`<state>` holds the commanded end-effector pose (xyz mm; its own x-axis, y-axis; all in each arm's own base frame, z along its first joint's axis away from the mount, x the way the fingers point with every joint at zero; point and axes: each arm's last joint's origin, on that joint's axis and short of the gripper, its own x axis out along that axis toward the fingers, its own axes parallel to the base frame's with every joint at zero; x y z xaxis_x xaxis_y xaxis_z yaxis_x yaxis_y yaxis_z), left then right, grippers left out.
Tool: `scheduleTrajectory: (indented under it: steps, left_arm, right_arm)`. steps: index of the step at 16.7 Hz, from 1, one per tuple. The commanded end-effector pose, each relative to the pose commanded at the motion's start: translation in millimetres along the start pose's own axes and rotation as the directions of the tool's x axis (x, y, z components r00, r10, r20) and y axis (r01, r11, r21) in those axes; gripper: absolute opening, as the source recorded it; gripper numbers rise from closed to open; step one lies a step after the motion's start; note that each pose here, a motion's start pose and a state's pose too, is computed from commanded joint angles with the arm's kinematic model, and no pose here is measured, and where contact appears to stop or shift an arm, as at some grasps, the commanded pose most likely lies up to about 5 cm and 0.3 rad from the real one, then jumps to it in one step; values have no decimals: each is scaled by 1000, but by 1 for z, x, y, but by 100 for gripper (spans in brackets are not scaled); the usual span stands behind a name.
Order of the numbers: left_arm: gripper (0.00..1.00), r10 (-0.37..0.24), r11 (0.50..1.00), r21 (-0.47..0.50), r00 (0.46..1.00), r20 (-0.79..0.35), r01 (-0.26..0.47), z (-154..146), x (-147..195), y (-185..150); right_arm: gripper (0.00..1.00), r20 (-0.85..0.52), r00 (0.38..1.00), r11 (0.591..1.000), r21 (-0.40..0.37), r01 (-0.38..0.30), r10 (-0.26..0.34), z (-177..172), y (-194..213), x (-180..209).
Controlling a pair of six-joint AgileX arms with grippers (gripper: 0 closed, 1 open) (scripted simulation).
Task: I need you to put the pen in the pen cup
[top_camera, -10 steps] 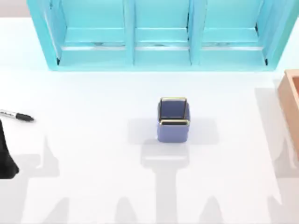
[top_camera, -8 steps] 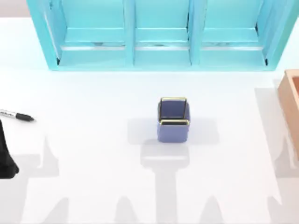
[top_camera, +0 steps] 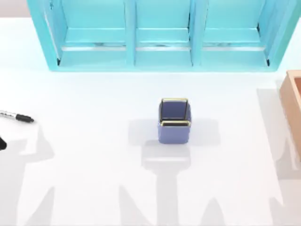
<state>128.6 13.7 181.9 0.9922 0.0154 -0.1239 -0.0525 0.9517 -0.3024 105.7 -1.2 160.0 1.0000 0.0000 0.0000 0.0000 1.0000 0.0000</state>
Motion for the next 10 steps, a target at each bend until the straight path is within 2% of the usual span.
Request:
scheduleTrajectory:
  steps: [4,8,10]
  left_arm:
    - [100,20,969,-235,979,-202,-69,-3,32,13]
    - [100,-47,917,-391,951,-306,-81,-2,59,20]
    - [100,-73,866,-486,929,-363,-121,-6,74,28]
  right_arm:
    - [100,0,1000,1000,0,0,0,0,0,0]
    - [100,0,1000,1000,0,0,0,0,0,0]
    - [100,0,1000,1000,0,0,0,0,0,0]
